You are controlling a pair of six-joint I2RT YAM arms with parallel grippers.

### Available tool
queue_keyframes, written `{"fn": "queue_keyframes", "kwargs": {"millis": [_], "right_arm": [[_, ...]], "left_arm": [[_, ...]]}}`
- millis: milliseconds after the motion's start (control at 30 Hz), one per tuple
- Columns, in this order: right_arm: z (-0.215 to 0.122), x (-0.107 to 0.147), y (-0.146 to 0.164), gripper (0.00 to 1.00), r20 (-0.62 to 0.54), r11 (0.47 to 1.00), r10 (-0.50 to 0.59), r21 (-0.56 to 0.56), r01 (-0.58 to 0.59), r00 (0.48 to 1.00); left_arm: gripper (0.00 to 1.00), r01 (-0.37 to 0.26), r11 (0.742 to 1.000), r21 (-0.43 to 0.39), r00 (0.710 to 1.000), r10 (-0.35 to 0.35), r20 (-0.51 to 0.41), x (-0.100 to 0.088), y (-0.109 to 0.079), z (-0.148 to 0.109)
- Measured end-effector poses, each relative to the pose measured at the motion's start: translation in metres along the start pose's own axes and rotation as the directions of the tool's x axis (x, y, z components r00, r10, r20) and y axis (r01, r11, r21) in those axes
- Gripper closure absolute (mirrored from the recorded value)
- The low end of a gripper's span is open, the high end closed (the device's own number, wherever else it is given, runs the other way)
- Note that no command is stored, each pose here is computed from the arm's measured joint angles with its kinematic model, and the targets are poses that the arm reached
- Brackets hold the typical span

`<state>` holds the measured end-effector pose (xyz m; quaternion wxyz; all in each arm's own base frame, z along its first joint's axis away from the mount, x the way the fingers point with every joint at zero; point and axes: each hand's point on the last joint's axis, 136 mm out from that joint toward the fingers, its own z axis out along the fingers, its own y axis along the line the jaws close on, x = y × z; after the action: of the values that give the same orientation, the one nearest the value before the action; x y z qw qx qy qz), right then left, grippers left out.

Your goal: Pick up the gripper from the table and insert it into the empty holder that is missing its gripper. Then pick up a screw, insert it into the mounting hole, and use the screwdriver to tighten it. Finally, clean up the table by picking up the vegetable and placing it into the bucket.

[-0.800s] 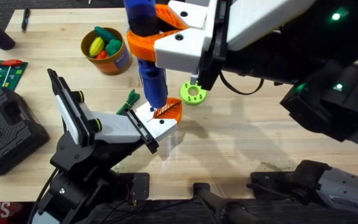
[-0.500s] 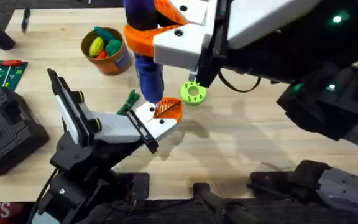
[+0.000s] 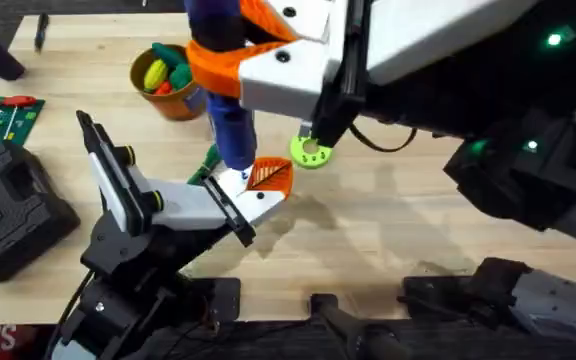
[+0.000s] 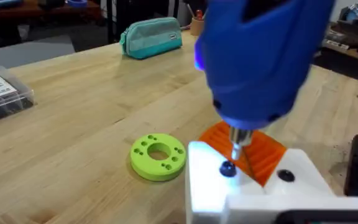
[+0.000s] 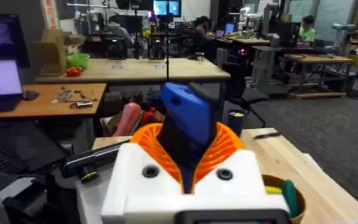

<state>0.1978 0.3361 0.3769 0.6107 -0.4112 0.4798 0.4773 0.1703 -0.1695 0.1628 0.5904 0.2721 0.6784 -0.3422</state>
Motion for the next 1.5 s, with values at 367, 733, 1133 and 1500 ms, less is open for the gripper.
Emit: {"fn": "queue_keyframes", "kwargs": {"millis": [367,733,1133,1500], "right_arm": [[0.003,0.009,-0.002,0.953,-0.019,1.0,0.011,0.0,-0.011,1.0],[0.003,0.014,-0.002,0.953,-0.04,1.0,0.021,0.003,-0.021,0.999],[0.003,0.017,-0.003,0.953,-0.051,1.0,0.028,0.006,-0.028,0.998],[0.001,-0.016,0.009,0.953,0.123,0.996,-0.075,-0.042,0.08,0.99]], "left_arm": [[0.988,0.0,1.0,0.0,1.0,0.0,0.0,0.0,0.0,0.0],[0.988,0.0,1.0,0.0,1.0,0.0,0.0,0.0,0.0,0.0],[0.988,0.01,1.0,0.002,1.0,-0.01,-0.001,0.0,0.0,0.0],[0.988,-0.004,1.0,0.002,1.0,0.004,0.027,-0.008,-0.001,0.0]]}}
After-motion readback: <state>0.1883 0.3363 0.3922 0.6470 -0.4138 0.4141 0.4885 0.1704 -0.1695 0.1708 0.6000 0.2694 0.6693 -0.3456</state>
